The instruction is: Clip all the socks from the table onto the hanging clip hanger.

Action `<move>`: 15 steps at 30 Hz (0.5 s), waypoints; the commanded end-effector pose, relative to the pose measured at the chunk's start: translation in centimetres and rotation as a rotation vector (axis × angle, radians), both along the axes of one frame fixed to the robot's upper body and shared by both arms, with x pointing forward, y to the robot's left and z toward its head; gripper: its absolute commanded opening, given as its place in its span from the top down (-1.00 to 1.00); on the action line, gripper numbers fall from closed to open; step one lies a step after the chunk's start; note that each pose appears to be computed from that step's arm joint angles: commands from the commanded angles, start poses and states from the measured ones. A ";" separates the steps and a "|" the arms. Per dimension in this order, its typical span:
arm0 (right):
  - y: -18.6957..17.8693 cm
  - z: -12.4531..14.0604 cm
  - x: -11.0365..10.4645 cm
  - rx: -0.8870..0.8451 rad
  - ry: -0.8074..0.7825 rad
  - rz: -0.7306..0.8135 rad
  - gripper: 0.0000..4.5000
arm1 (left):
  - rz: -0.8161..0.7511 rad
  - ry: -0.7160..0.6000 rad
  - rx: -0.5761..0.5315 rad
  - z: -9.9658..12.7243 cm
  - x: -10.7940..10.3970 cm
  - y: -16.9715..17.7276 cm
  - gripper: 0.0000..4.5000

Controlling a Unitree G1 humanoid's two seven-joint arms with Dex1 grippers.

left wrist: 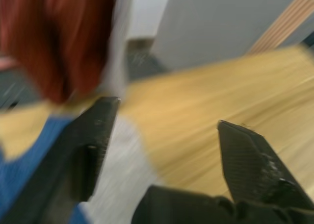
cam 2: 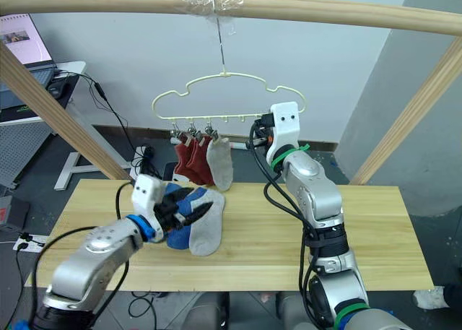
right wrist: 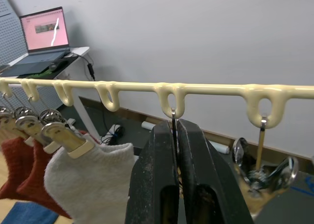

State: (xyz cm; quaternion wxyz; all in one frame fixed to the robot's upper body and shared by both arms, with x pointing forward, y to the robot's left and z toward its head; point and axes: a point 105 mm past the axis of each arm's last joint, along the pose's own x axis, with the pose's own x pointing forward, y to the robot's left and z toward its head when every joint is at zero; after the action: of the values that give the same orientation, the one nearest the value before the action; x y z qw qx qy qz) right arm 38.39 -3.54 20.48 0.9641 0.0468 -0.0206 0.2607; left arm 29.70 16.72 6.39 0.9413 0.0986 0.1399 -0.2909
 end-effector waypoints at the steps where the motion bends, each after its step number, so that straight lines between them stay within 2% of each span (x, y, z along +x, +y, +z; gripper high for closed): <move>1: 0.2 0.8 -0.4 0.006 -0.019 0.018 1.00 | -0.007 -0.023 0.058 -1.8 0.4 -0.3 -0.98; 5: 0.1 0.6 -0.7 0.001 -0.010 0.013 1.00 | 0.032 -0.021 0.123 -3.8 1.9 -0.3 -0.98; 13: -0.1 0.6 -0.9 -0.006 -0.004 0.000 1.00 | 0.044 -0.005 0.158 -5.5 3.6 -0.4 -0.98; 15: -0.2 0.6 -0.8 -0.003 -0.002 -0.005 1.00 | 0.027 0.046 0.142 -6.4 3.4 -0.5 -0.80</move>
State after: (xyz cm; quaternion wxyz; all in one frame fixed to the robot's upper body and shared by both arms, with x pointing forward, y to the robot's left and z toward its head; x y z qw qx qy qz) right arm 37.86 -3.52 20.60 0.9643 0.0427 -0.0122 0.2609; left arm 33.21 16.53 0.27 0.9364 0.1588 0.1788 -0.2569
